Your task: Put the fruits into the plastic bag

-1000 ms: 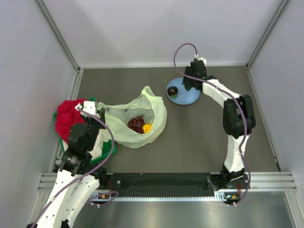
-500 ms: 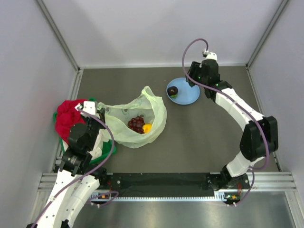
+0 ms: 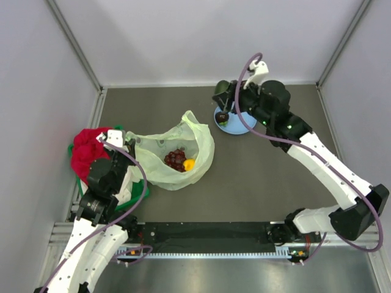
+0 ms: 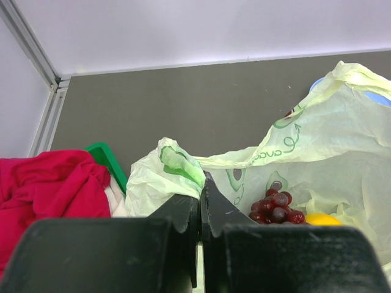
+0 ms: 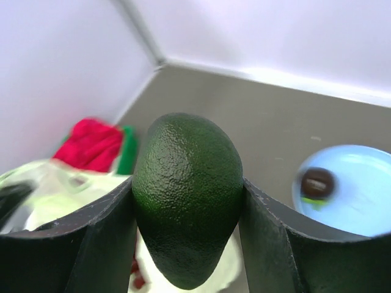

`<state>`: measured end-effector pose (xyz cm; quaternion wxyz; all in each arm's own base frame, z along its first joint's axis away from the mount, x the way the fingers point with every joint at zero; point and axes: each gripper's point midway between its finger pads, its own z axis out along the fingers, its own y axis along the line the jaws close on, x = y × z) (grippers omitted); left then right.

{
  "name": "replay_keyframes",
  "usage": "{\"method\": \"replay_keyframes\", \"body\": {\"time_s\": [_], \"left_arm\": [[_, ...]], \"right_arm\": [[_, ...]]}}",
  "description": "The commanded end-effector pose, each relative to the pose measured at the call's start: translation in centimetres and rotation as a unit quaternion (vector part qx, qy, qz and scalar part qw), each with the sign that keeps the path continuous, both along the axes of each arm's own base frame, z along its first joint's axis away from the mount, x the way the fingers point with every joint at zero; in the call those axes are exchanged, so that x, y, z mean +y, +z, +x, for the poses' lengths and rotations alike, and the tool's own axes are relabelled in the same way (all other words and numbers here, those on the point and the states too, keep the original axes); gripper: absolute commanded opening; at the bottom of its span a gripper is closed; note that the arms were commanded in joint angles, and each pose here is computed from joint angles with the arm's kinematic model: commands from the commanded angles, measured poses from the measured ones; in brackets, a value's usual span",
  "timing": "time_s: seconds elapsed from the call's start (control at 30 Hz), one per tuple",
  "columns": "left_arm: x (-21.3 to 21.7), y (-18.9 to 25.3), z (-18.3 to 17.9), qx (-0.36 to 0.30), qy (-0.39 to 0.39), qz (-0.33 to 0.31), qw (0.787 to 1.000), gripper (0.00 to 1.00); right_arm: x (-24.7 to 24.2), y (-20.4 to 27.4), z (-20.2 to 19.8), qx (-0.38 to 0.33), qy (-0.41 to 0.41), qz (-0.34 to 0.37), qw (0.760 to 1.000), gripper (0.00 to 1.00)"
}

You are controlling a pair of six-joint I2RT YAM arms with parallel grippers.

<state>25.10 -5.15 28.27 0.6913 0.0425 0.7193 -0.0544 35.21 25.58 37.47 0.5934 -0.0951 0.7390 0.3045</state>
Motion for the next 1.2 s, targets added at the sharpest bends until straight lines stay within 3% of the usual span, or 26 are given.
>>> {"method": "replay_keyframes", "body": {"time_s": [0.0, 0.37, 0.63, 1.17], "left_arm": [[-0.1, 1.2, 0.3, -0.022, -0.001, -0.009, 1.0, 0.0], [0.1, 1.3, 0.1, -0.025, 0.002, -0.009, 1.0, 0.0], [0.1, 1.3, 0.2, -0.024, 0.002, -0.009, 1.0, 0.0], [0.1, 1.4, 0.1, -0.026, 0.003, -0.009, 1.0, 0.0]], "right_arm": [[6.1, 1.5, -4.2, -0.025, 0.118, -0.025, 0.992, 0.3], [16.6, -2.6, -10.1, 0.003, 0.253, -0.065, 0.965, 0.29], [20.1, -7.4, -10.6, 0.044, 0.276, -0.108, 0.954, 0.3], [19.6, -17.8, -6.0, 0.115, 0.176, -0.248, 0.946, 0.31]]}}
